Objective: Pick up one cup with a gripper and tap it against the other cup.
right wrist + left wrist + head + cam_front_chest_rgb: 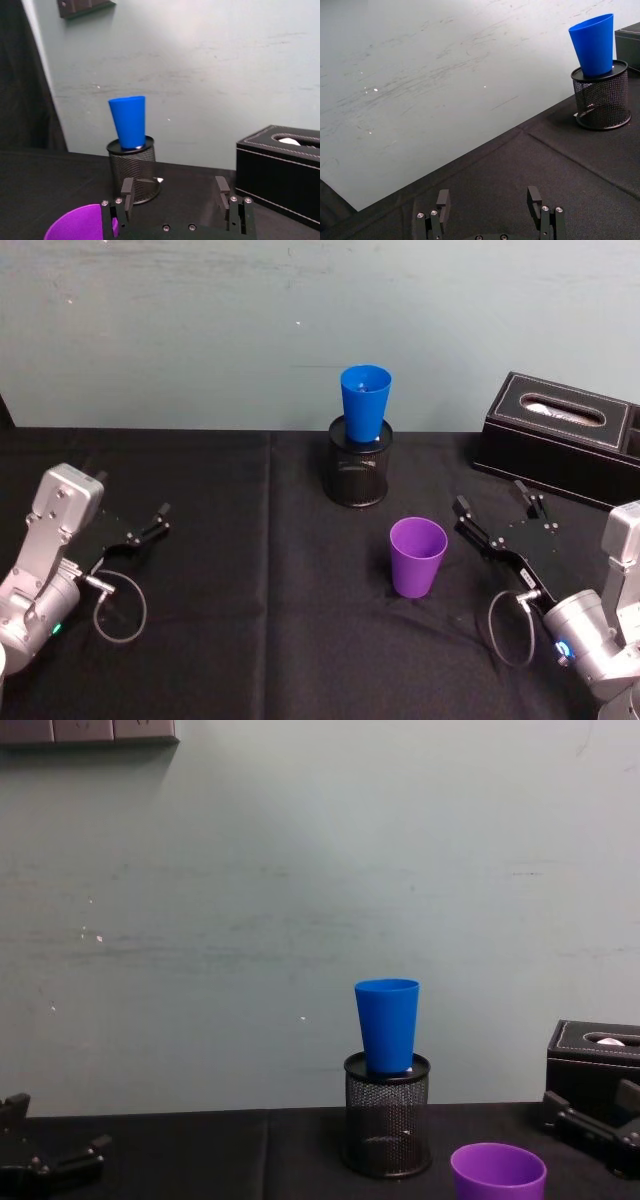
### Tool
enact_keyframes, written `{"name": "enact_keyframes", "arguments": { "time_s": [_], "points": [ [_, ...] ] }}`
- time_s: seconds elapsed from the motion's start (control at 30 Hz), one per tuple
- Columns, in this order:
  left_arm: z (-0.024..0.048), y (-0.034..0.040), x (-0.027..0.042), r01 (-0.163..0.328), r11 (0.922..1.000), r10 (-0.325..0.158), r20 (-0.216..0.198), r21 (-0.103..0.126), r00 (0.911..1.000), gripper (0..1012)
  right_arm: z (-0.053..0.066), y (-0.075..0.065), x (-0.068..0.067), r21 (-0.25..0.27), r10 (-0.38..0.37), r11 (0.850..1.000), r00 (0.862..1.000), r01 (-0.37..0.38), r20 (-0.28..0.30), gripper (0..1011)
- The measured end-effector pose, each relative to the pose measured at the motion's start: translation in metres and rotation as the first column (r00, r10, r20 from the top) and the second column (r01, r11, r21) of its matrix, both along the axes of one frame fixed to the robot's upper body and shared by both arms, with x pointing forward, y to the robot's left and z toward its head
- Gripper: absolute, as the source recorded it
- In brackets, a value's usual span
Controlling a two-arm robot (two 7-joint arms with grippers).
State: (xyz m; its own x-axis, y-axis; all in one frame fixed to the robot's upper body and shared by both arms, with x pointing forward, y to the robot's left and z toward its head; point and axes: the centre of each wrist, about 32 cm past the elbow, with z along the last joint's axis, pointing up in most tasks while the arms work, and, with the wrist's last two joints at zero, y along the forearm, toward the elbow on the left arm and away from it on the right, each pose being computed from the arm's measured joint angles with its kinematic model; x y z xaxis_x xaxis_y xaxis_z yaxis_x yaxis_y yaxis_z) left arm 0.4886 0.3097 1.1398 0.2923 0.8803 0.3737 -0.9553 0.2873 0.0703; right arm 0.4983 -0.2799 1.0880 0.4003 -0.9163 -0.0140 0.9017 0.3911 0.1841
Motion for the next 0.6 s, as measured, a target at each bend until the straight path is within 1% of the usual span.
{"name": "enact_keyframes", "arguments": {
  "time_s": [0.07, 0.27, 0.4, 0.6],
  "points": [
    [0.0000, 0.0000, 0.0000, 0.000, 1.0000, 0.000, 0.000, 0.000, 1.0000, 1011, 0.0003, 0.0007, -0.0002, 0.001, -0.011, 1.000, 1.000, 0.011, -0.010, 1003],
    [0.0000, 0.0000, 0.0000, 0.000, 1.0000, 0.000, 0.000, 0.000, 1.0000, 1012, 0.0019, 0.0027, -0.0011, 0.003, -0.057, 0.998, 0.996, 0.057, -0.064, 1003],
    [0.0000, 0.0000, 0.0000, 0.000, 1.0000, 0.000, 0.000, 0.000, 1.0000, 1011, 0.0035, 0.0040, -0.0013, -0.001, -0.087, 0.996, 0.990, 0.087, -0.112, 1003],
    [0.0000, 0.0000, 0.0000, 0.000, 1.0000, 0.000, 0.000, 0.000, 1.0000, 1011, 0.0053, 0.0063, -0.0006, -0.016, -0.110, 0.994, 0.981, 0.108, -0.162, 1003]
  ]
}}
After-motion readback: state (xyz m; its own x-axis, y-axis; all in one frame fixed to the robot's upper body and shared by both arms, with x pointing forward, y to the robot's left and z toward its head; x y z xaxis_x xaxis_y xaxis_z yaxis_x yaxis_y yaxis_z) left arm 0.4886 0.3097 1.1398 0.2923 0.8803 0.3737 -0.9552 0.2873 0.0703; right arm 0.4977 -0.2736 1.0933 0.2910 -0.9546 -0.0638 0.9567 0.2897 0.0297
